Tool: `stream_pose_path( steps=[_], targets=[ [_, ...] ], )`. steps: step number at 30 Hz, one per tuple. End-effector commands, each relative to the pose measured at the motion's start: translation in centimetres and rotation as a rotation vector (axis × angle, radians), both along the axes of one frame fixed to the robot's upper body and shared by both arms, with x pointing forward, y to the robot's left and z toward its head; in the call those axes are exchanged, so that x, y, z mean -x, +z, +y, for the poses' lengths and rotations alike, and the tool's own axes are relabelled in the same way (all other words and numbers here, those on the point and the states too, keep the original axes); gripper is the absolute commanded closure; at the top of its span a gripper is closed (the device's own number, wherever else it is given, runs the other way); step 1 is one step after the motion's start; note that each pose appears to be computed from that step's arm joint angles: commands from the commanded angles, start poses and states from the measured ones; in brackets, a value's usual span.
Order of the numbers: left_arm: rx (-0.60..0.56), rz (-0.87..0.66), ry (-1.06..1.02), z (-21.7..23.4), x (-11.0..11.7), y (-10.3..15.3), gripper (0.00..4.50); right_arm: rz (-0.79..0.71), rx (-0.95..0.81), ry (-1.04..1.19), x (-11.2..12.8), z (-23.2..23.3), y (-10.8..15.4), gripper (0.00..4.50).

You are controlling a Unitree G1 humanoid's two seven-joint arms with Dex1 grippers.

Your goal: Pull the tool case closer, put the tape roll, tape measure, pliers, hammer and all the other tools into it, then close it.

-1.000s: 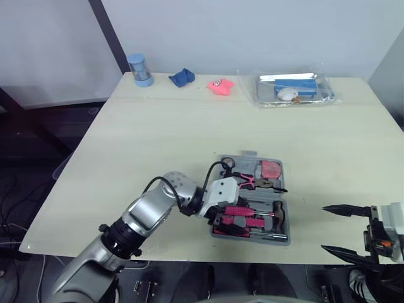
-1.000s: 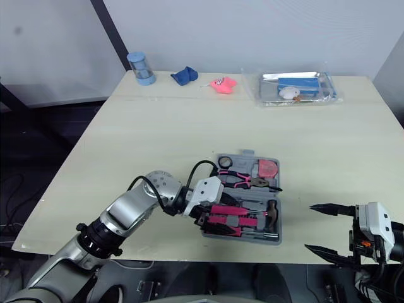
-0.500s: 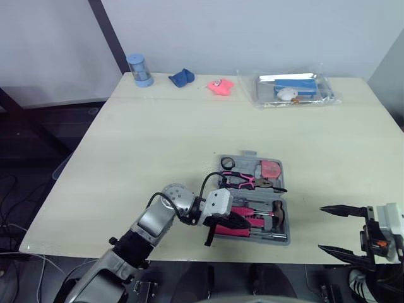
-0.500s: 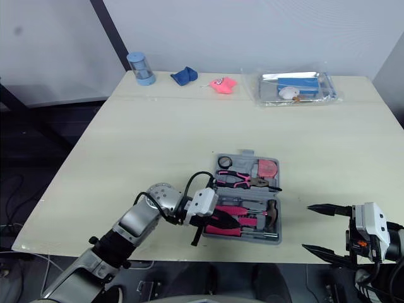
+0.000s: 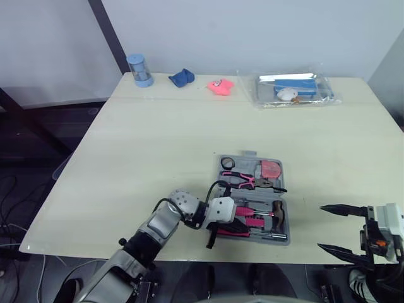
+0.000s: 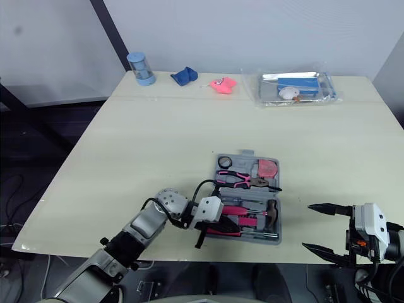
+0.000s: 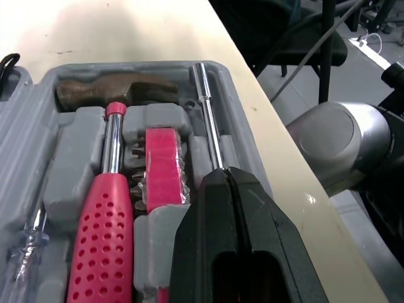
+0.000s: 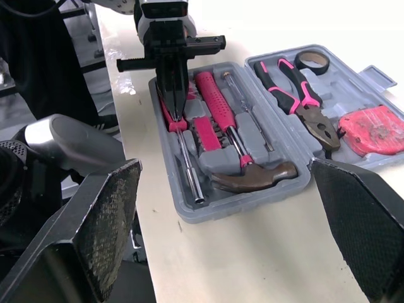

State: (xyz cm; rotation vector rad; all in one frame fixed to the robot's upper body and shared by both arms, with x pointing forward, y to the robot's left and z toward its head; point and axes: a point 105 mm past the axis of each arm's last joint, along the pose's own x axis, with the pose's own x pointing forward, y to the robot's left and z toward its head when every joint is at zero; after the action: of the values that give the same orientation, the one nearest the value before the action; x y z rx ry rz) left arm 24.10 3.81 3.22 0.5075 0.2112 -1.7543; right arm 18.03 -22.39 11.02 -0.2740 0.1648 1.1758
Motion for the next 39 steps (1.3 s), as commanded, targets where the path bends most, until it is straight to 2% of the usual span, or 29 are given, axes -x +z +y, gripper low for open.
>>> stream_pose_path(
  steps=[1,6,14,19,26,31,37,39],
  targets=[
    [-0.042,0.033,-0.004,0.5,0.7,-1.3,4.46,-0.029,-0.001,0.009,0.1,0.1,0.5,0.00],
    [-0.095,0.042,-0.033,1.2,2.0,-2.8,4.46,-0.026,-0.003,0.008,0.1,0.1,0.3,0.00],
    [-0.075,0.037,0.008,1.2,1.5,-2.9,4.46,-0.029,-0.003,0.009,-0.2,0.2,0.1,0.00],
    [0.025,0.006,0.043,0.7,0.4,-0.2,4.46,-0.041,-0.033,-0.030,-1.2,0.5,0.1,0.00],
    [0.156,-0.022,0.186,2.9,-1.7,4.5,4.46,-0.021,-0.023,-0.168,-3.4,0.7,-0.8,0.00],
    [0.171,0.004,0.439,6.6,-5.6,5.8,4.46,-0.026,0.012,-0.259,-5.8,0.4,-1.5,0.00],
    [0.163,0.054,0.584,9.5,-7.7,5.3,4.50,0.008,0.077,-0.285,-8.4,0.9,-2.9,1.80],
    [0.153,0.069,0.587,9.9,-7.8,4.9,4.50,0.016,0.093,-0.287,-8.9,1.0,-3.2,2.79]
  ],
)
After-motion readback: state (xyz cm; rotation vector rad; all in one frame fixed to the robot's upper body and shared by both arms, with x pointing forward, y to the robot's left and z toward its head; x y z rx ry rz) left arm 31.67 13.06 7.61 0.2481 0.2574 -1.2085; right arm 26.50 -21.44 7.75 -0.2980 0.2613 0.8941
